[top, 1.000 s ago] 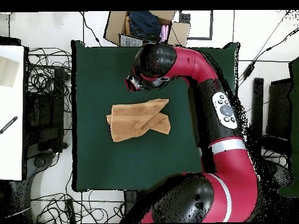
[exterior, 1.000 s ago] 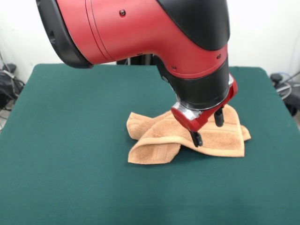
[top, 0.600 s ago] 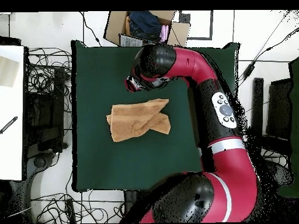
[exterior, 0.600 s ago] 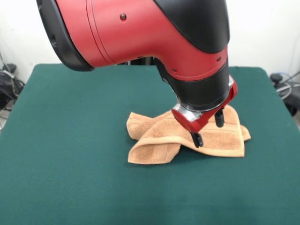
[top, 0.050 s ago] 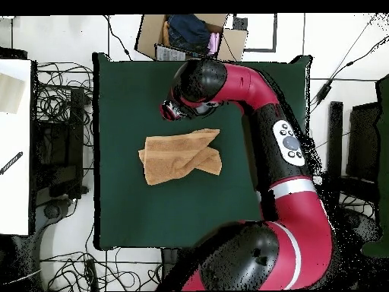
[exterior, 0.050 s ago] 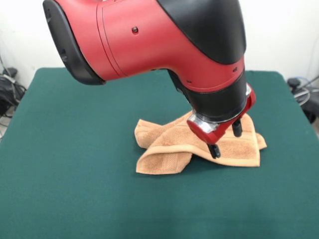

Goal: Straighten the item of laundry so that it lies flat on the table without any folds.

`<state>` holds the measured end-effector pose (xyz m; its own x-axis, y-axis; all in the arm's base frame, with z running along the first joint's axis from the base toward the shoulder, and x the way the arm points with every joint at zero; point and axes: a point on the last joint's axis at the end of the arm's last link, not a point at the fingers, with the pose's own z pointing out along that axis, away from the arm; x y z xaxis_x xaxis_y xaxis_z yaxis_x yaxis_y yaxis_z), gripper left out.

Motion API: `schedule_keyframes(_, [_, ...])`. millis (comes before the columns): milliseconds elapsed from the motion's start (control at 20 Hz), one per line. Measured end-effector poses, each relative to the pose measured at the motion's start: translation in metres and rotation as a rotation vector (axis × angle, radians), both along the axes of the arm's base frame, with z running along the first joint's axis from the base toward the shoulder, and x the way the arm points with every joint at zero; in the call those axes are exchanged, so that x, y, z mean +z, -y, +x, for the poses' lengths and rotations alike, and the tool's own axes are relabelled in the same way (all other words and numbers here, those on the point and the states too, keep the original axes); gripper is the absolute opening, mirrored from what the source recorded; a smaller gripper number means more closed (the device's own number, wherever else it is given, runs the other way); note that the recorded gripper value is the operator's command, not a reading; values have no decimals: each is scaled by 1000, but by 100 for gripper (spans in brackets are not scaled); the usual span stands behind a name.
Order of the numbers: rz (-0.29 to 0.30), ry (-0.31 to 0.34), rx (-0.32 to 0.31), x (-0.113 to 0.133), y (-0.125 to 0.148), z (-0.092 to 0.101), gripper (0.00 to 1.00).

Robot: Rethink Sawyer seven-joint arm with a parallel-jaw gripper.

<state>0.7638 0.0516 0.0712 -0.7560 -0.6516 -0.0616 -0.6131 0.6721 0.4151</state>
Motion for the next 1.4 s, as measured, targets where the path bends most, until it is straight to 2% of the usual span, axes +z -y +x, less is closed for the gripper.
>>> schedule_keyframes(1400, [5,-7,0,-2,1,-3,100])
